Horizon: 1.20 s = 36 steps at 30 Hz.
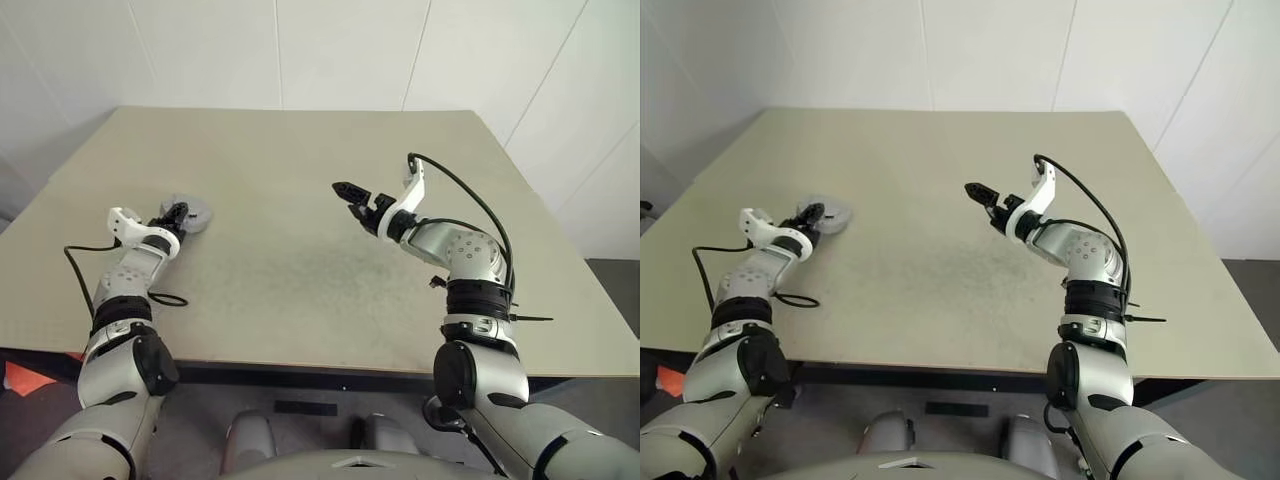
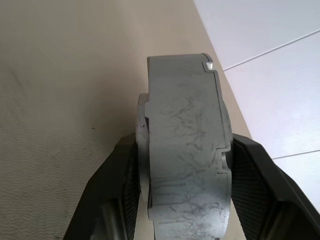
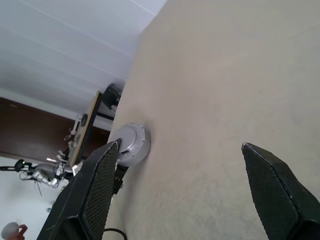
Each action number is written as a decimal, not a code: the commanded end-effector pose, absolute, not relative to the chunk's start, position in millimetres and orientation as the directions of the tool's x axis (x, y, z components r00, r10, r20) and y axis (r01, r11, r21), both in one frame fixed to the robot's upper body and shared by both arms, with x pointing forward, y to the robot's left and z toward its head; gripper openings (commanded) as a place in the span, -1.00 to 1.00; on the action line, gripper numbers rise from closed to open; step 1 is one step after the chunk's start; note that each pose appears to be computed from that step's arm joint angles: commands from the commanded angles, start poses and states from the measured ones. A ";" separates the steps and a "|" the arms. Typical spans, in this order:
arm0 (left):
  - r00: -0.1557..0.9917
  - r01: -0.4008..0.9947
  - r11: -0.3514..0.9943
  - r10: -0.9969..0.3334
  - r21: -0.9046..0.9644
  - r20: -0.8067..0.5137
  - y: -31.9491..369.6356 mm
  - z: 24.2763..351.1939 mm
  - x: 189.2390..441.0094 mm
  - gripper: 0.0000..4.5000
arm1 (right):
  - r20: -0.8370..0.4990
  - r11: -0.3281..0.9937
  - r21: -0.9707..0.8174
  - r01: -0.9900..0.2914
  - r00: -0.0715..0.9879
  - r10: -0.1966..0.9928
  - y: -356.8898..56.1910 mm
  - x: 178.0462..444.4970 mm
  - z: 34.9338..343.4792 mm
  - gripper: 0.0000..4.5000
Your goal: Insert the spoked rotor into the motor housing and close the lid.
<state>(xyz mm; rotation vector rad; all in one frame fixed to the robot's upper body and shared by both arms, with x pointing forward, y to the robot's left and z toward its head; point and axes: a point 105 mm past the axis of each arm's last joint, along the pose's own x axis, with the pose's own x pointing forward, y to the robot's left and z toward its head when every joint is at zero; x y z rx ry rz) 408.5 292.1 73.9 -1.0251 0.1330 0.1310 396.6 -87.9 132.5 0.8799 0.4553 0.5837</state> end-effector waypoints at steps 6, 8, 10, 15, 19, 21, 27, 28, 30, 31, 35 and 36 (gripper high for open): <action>0.953 -0.223 0.607 0.301 -0.763 -0.039 378.7 135.0 396.8 0.96 | -0.112 0.512 0.797 -0.320 0.755 0.646 -89.9 403.1 146.2 1.00; 0.945 -0.230 0.634 0.327 -0.738 -0.014 391.1 146.3 393.1 0.96 | -0.115 0.520 0.791 -0.321 0.757 0.643 -91.4 404.2 146.3 1.00; 0.945 -0.224 0.665 0.327 -0.712 0.007 395.0 154.7 392.8 0.96 | -0.114 0.537 0.775 -0.332 0.763 0.637 -92.8 405.2 147.2 1.00; 0.977 -0.094 0.785 0.192 -0.612 0.097 368.2 176.4 406.9 0.96 | -0.056 0.672 0.578 -0.463 0.799 0.599 -99.2 406.3 158.3 1.00; 0.977 0.141 0.907 -0.063 -0.398 0.204 300.8 189.3 420.7 0.96 | 0.036 0.777 0.245 -0.581 0.806 0.591 -107.5 400.4 172.0 1.00; 0.965 0.207 0.943 -0.154 -0.260 0.211 271.9 188.0 421.7 0.96 | 0.024 0.773 0.159 -0.614 0.785 0.619 -113.5 396.3 170.3 1.00; 0.765 0.633 0.772 -0.635 0.058 0.105 142.8 173.4 396.6 0.96 | -0.148 0.694 0.000 -0.720 0.687 0.712 -145.8 374.4 155.6 1.00; 0.736 0.667 0.740 -0.672 0.087 0.079 131.1 167.8 391.6 0.96 | -0.165 0.690 -0.022 -0.723 0.684 0.711 -149.6 372.9 153.6 1.00; 0.688 0.719 0.686 -0.725 0.114 0.026 114.2 151.1 383.4 0.96 | -0.201 0.699 -0.058 -0.712 0.694 0.691 -158.0 373.0 146.1 1.00; 0.678 0.729 0.673 -0.735 0.122 0.003 109.9 143.1 381.3 0.96 | -0.216 0.709 -0.071 -0.702 0.705 0.676 -162.0 374.1 142.0 1.00; 0.624 0.778 0.613 -0.778 0.133 -0.065 99.1 119.9 369.8 0.96 | -0.243 0.738 -0.089 -0.669 0.733 0.635 -169.3 376.9 130.8 1.00; 0.611 0.790 0.600 -0.788 0.131 -0.077 97.3 116.2 366.9 0.96 | -0.250 0.748 -0.095 -0.657 0.743 0.621 -171.5 378.3 128.0 1.00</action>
